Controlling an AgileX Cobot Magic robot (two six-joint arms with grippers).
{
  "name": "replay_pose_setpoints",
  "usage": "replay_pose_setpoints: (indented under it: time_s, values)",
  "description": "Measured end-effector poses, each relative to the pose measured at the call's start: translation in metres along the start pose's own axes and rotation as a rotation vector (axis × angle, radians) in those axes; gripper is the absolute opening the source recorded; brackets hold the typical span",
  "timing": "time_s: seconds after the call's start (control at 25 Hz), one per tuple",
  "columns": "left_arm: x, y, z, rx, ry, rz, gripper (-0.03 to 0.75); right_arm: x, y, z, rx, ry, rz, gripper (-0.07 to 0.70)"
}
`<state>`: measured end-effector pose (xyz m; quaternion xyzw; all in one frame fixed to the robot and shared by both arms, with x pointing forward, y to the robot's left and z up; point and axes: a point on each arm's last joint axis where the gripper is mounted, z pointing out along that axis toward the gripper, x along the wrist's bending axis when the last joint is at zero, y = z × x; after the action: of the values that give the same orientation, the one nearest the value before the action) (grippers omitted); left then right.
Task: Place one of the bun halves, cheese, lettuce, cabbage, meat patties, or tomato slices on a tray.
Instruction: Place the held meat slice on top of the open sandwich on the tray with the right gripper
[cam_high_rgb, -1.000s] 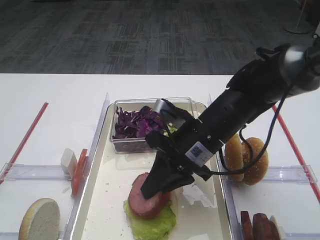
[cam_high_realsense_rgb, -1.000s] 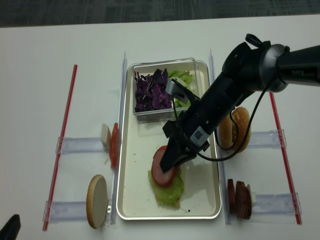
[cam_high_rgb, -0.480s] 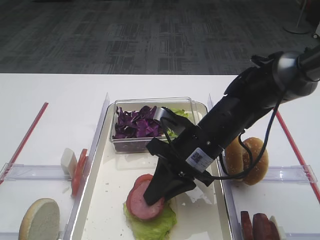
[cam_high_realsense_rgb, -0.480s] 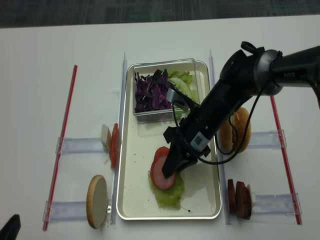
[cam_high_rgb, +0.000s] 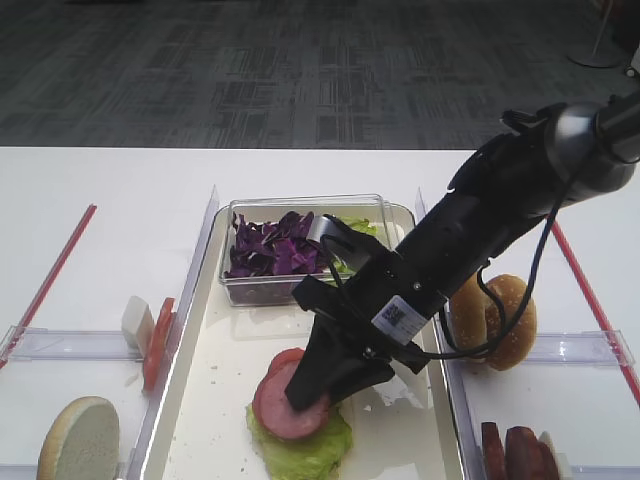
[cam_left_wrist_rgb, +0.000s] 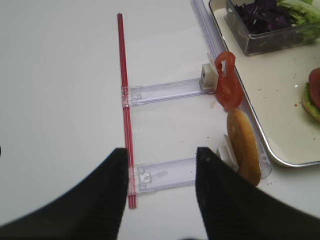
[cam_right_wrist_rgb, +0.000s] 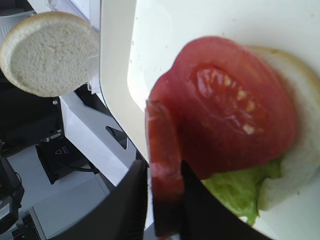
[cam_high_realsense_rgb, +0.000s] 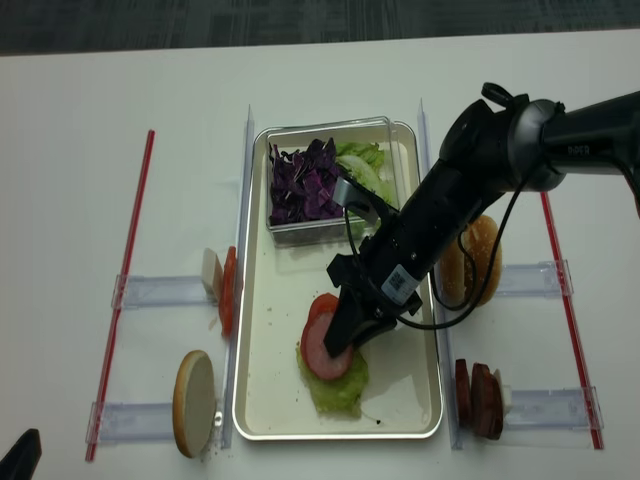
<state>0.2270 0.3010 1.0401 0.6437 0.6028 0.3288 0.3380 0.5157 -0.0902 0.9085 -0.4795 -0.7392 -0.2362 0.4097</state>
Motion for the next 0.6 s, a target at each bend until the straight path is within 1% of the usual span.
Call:
replay_pose_setpoints:
  time_s: [0.2,0.44,0.6]
  values:
    - [0.0,0.0,0.0,0.0,0.0,0.0,0.293,0.0,0.0,0.0,0.0,0.0,0.004,0.232]
    - [0.0,0.0,0.0,0.0,0.0,0.0,0.293,0.0,0.0,0.0,0.0,0.0,0.019,0.355]
    - [0.0,0.0,0.0,0.0,0.0,0.0,0.293,0.0,0.0,0.0,0.0,0.0,0.022,0.379]
